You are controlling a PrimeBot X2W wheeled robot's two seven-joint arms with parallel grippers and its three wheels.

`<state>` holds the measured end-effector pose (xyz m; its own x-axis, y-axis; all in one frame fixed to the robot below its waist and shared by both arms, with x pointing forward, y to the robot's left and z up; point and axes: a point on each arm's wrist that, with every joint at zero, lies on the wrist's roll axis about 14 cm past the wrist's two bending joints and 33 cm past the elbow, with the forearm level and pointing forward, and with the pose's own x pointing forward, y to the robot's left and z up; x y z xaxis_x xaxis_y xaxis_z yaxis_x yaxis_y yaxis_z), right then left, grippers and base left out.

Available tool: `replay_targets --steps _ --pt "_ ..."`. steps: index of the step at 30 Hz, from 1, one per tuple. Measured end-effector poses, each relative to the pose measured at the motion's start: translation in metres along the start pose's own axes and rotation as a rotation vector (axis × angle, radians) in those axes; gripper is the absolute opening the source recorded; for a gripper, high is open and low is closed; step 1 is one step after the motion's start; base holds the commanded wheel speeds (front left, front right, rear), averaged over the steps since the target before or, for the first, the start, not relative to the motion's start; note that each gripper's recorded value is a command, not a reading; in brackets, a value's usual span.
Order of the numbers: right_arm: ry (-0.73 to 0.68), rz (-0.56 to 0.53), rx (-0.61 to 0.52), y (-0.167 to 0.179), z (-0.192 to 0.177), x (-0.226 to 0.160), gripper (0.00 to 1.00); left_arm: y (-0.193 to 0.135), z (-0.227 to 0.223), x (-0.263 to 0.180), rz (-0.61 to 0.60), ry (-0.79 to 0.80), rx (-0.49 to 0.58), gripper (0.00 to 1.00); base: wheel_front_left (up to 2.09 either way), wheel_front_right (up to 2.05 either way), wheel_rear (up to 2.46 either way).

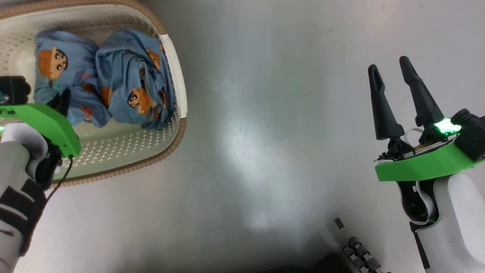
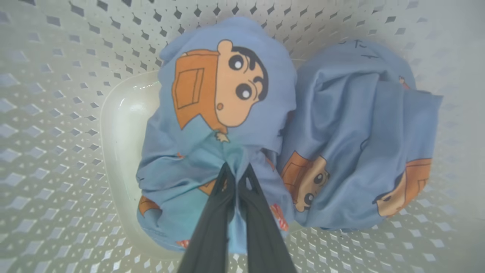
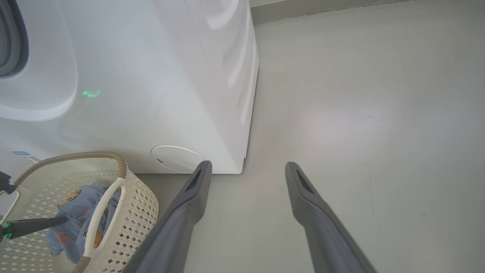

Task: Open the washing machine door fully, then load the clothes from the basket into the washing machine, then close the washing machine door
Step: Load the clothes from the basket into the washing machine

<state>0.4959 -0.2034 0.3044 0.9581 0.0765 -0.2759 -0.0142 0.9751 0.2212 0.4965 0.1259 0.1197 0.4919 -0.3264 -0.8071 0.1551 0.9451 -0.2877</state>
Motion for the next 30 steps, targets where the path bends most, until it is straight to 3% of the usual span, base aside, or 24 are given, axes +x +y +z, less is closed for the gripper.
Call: replay_targets --steps 12,30 --pt "-0.062 0.026 0.006 0.012 0.026 0.001 1.00 -0.004 0.034 -0.023 0.008 -0.133 -0.047 0.00 0.00 0.00 0.00" --pt "-0.155 0.072 0.004 0.034 0.082 -0.026 1.00 -0.017 0.095 -0.120 0.015 -0.417 -0.095 0.00 0.00 0.00 0.00"
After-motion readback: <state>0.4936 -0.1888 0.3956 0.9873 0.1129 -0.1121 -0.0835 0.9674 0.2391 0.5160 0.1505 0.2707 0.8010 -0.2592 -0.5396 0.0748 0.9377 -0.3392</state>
